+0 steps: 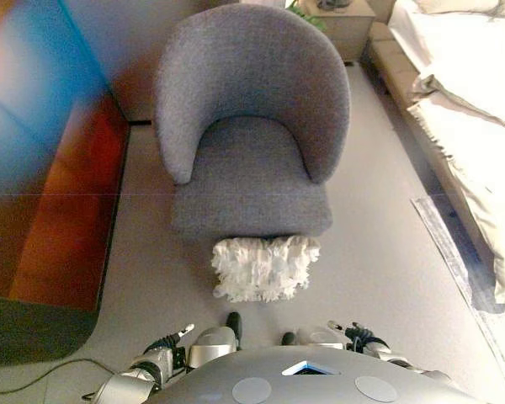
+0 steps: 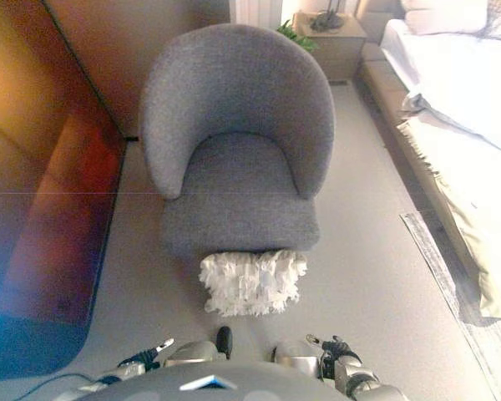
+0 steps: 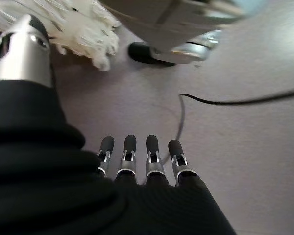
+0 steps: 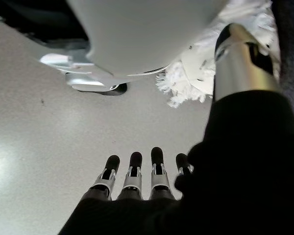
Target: Pick up the cushion and take it to the sofa
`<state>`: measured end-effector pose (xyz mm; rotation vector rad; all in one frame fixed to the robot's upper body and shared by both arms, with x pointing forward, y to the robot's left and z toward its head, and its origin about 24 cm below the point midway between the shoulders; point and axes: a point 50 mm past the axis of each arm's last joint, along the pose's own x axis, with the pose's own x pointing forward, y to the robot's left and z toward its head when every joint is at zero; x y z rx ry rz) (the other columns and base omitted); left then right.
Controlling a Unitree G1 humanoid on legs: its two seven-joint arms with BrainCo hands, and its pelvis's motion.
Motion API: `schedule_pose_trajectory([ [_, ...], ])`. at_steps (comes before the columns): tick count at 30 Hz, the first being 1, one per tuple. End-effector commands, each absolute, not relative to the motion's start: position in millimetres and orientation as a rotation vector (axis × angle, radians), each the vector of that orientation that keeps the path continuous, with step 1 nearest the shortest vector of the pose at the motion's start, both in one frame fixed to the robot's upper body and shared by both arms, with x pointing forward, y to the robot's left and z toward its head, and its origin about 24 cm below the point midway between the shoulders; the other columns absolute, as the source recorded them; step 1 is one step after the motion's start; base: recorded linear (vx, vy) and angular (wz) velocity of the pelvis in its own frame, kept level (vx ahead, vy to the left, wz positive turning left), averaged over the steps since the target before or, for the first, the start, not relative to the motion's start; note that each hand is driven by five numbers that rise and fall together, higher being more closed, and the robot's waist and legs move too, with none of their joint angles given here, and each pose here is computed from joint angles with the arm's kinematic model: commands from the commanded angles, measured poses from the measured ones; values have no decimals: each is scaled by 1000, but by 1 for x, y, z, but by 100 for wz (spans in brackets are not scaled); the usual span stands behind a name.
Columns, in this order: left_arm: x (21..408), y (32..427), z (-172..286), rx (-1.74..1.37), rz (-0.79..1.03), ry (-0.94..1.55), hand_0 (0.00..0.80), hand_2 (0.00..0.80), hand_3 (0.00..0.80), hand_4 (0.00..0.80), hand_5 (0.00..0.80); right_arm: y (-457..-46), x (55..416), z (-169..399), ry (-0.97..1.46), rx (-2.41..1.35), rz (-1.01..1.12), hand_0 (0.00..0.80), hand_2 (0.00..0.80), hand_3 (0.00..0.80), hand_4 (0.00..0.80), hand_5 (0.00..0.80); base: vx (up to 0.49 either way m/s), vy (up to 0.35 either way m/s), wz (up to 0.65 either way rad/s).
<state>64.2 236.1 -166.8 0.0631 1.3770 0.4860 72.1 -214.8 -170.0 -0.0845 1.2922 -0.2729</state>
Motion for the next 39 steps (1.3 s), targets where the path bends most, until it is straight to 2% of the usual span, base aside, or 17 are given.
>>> schedule_pose_trajectory([
  [1, 107, 239, -157, 33, 574, 1210, 0, 0, 0, 0, 0, -232, 116, -155, 1117, -129, -311, 0, 0, 0, 0, 0, -57, -66, -21],
  [6, 148, 236, -143, 71, 511, 1022, 0, 0, 0, 0, 0, -245, 148, -139, 971, -157, -356, 0, 0, 0, 0, 0, -102, -107, -3],
  [12, 218, 220, -105, 130, 463, 716, 0, 0, 0, 0, 0, -245, 209, -105, 714, -330, -371, 0, 0, 0, 0, 0, -197, -78, 3],
  [22, 283, 200, -60, 139, 400, 526, 0, 0, 0, 0, 0, -225, 295, -39, 428, -484, -426, 0, 0, 0, 0, 0, -159, -53, 4],
  [30, 311, 180, -34, 156, 346, 399, 0, 0, 0, 0, 0, -211, 327, -5, 296, -454, -453, 0, 0, 0, 0, 0, -88, -10, 2],
  [39, 341, 155, 13, 253, 289, 143, 0, 0, 0, 0, 0, -205, 352, 36, 133, -432, -480, 0, 0, 0, 0, 0, -33, 9, 1],
])
